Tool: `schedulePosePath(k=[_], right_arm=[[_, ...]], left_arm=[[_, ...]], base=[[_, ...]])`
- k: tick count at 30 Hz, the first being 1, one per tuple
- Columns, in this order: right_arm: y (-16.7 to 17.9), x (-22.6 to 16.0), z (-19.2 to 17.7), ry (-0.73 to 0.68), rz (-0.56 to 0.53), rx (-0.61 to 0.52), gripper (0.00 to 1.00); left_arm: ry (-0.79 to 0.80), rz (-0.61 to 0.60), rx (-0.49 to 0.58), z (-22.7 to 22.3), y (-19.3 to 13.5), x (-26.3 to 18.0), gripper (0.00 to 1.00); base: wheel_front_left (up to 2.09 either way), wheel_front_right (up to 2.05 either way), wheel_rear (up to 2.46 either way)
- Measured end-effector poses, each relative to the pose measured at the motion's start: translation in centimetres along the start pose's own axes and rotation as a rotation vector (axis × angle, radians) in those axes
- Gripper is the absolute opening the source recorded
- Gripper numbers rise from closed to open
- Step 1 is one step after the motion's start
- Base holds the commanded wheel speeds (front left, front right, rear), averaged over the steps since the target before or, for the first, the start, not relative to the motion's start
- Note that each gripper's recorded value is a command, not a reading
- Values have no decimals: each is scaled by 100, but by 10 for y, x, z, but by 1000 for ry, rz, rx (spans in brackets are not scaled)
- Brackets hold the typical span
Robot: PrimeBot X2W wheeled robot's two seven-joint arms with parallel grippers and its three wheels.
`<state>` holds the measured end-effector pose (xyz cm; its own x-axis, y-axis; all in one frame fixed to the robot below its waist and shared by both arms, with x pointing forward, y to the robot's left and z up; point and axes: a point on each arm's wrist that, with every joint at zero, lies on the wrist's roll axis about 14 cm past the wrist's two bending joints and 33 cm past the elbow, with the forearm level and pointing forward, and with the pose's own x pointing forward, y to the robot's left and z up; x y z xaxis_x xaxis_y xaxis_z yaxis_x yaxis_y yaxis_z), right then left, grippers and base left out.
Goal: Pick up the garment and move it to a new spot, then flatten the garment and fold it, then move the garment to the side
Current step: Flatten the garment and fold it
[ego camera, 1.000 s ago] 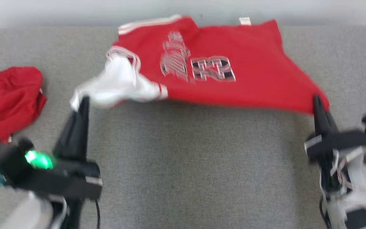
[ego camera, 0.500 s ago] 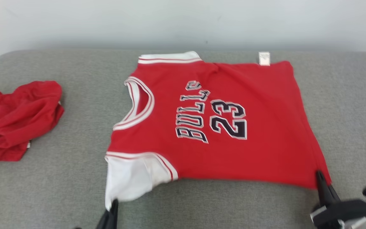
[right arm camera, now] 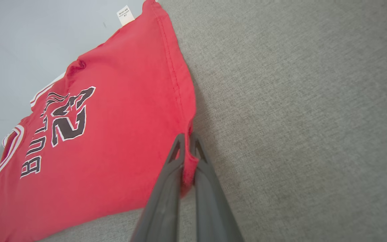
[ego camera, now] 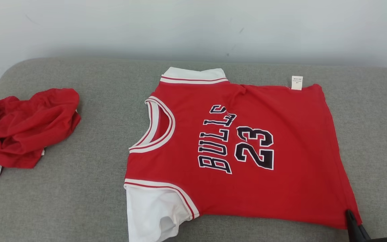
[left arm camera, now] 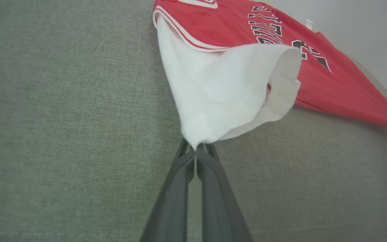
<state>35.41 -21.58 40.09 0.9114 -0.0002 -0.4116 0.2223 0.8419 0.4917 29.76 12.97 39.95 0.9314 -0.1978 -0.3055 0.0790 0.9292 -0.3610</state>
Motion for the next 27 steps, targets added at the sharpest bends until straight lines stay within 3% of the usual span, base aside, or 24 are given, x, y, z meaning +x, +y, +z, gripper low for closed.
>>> schedulePosePath(k=[6,14,22,27], right_arm=[[4,5,15,-44,8,5,0],[18,30,28,-42,32,20,0],[38,60,46,-34,58,-8,0],[40,77,50,-17,48,3,0]], left_arm=[[-114,-48,16,40,-4,16,0],[-212,-186,177,98,-22,60,0],[-182,-250,300,124,-27,112,0],[-141,-256,320,124,-24,137,0]], base=[[0,0,0],[0,0,0],[0,0,0],[0,0,0]])
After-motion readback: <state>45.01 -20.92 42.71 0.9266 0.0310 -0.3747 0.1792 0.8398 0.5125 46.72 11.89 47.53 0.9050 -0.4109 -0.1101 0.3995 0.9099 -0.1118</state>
